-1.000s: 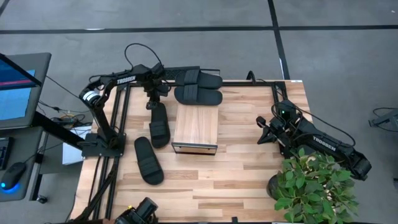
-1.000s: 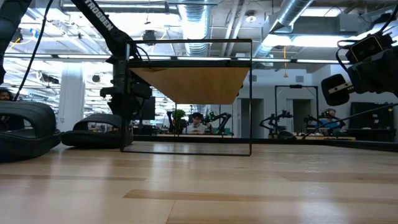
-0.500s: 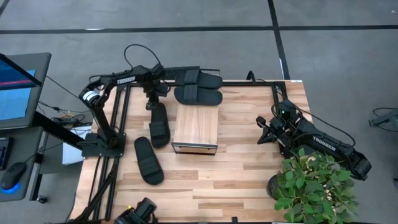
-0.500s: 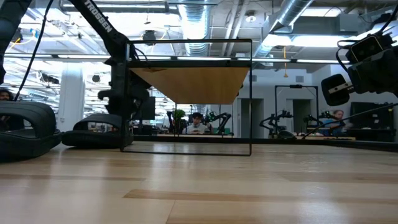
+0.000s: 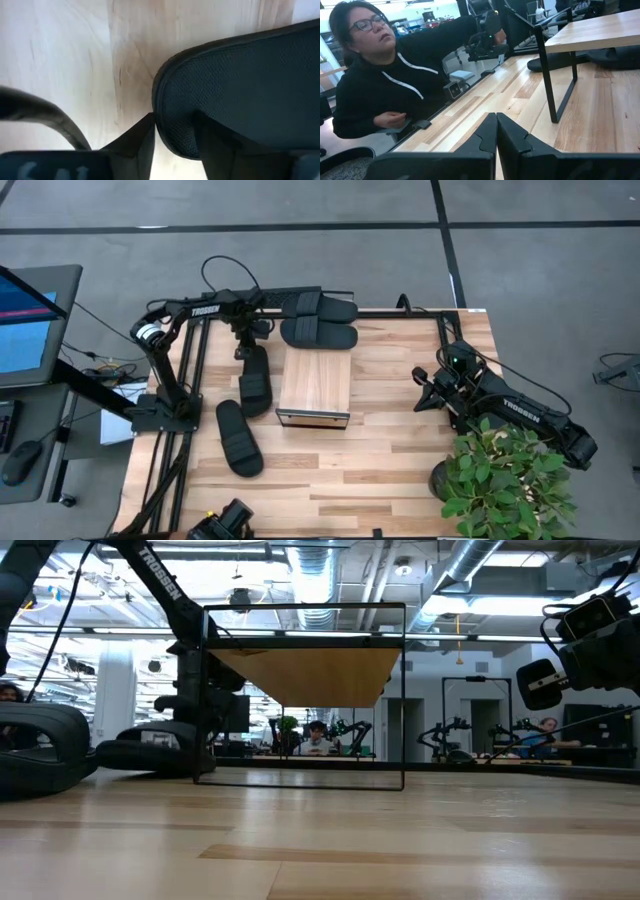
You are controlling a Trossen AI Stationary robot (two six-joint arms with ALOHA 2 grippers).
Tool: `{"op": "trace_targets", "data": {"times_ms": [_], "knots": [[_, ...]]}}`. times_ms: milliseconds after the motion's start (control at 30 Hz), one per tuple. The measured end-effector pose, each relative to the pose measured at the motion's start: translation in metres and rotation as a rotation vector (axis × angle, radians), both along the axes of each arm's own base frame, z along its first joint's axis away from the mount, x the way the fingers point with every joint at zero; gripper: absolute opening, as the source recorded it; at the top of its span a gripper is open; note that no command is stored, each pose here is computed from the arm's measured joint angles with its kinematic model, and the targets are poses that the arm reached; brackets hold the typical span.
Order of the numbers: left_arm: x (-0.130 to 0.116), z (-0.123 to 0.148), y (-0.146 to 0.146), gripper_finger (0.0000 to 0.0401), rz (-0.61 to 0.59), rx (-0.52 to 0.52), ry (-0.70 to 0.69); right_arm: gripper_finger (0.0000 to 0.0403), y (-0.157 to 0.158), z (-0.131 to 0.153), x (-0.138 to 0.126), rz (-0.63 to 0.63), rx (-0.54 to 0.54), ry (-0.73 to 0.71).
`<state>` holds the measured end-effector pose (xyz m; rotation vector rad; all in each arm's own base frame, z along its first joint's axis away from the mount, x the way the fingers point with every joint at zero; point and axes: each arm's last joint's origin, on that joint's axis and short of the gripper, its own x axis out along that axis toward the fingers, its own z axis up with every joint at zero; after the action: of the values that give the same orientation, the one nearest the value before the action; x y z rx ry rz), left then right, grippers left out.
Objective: Pick and place slides into the shelf
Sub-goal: Put the black slide on the shelf
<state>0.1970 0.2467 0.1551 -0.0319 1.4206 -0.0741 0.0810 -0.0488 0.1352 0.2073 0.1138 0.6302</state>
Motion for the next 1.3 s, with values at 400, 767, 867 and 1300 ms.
{"op": "trace_targets", "data": {"times_ms": [400, 767, 867, 1300], "knots": [[-0.011, 0.005, 0.005, 0.0005, -0.035, -0.026, 0.040, 0.0000, 0.000, 0.000, 0.000, 0.000, 0.000, 0.000], [-0.013, 0.044, 0.021, 0.0001, 0.087, -0.054, 0.062, 0.0000, 0.000, 0.000, 0.000, 0.000, 0.000, 0.000], [-0.015, 0.054, 0.025, 0.0000, 0.123, -0.061, 0.067, 0.0000, 0.000, 0.000, 0.000, 0.000, 0.000, 0.000], [-0.022, 0.095, 0.034, 0.0000, 0.232, -0.131, 0.022, 0.0000, 0.000, 0.000, 0.000, 0.000, 0.000, 0.000]]}}
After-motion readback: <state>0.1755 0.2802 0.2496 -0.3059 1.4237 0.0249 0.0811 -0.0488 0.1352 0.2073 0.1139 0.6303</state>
